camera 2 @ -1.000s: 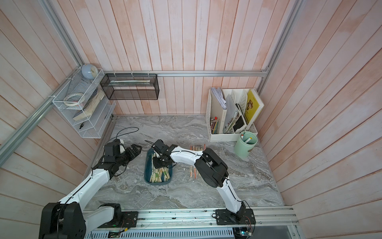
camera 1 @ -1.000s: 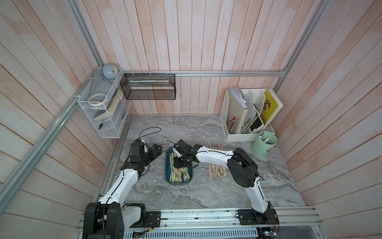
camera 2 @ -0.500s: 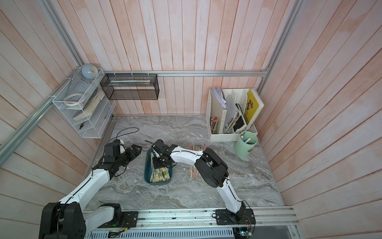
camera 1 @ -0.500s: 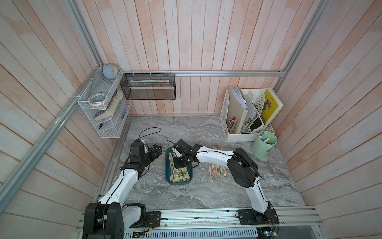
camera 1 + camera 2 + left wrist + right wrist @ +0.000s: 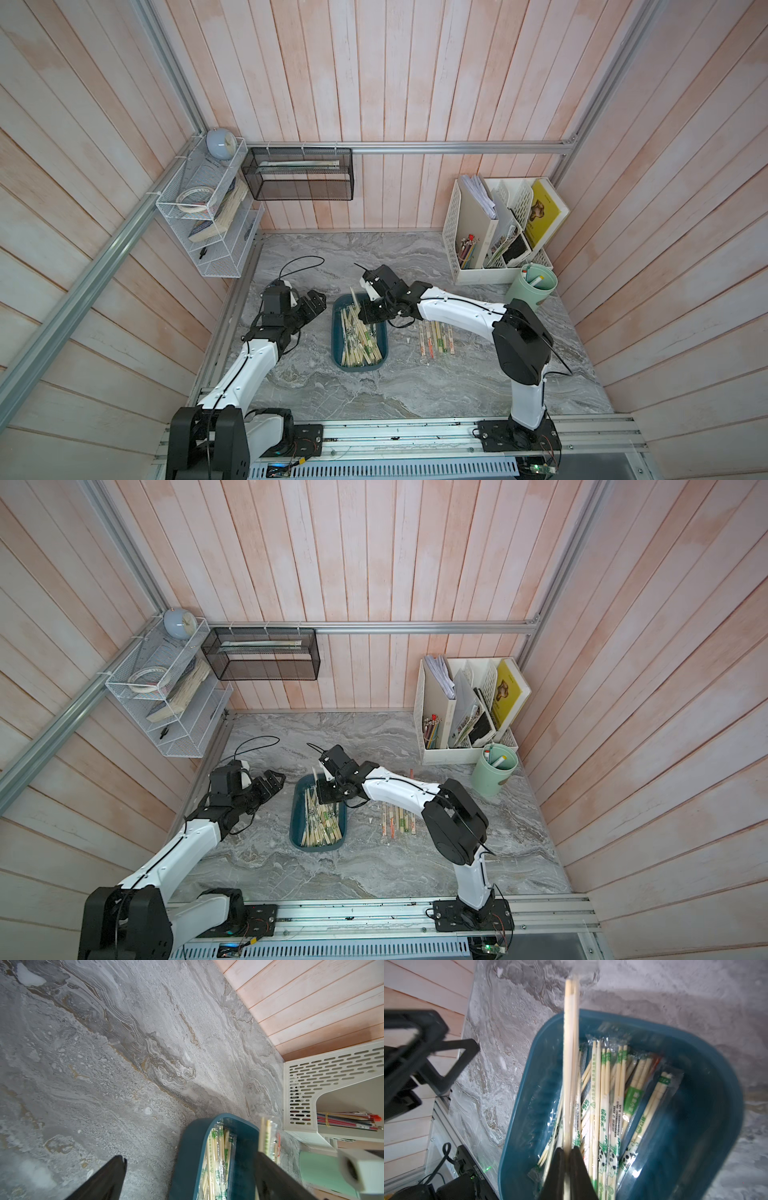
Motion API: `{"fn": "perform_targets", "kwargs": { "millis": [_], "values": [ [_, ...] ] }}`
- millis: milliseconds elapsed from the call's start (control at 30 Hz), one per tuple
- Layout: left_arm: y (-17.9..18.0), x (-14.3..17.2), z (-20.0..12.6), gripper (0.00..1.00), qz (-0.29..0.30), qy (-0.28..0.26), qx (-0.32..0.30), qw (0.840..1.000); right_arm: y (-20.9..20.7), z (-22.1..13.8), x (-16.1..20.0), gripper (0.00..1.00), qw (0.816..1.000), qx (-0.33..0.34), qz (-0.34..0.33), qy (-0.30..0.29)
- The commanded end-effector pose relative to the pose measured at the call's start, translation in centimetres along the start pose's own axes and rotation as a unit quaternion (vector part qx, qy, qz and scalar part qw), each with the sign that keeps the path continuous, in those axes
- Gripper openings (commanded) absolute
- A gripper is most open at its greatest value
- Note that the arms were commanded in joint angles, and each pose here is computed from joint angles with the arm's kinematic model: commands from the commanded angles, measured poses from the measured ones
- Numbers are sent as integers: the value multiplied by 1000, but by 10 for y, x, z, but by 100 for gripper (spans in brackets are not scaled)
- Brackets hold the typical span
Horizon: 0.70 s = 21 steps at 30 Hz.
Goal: Take the paired disposable chopsticks out of the storage box
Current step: Pick up the paired disposable chopsticks from the storage box, then place the paired disposable chopsticks at the center of the board.
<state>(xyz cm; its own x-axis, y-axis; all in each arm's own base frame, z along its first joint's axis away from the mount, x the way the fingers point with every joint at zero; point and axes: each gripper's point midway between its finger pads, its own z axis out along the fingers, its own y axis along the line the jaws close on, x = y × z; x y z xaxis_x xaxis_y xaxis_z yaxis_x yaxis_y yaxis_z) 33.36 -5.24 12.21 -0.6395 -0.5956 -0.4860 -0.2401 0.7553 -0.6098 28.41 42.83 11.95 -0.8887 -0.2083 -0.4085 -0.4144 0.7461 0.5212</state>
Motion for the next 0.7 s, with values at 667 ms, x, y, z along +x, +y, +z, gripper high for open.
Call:
{"fn": "perform_targets", "kwargs": {
  "millis": [667],
  "values": [
    [-48, 25, 5, 100, 37, 40, 3, 999, -146, -35, 32, 0, 987, 111, 106, -45]
  ]
}}
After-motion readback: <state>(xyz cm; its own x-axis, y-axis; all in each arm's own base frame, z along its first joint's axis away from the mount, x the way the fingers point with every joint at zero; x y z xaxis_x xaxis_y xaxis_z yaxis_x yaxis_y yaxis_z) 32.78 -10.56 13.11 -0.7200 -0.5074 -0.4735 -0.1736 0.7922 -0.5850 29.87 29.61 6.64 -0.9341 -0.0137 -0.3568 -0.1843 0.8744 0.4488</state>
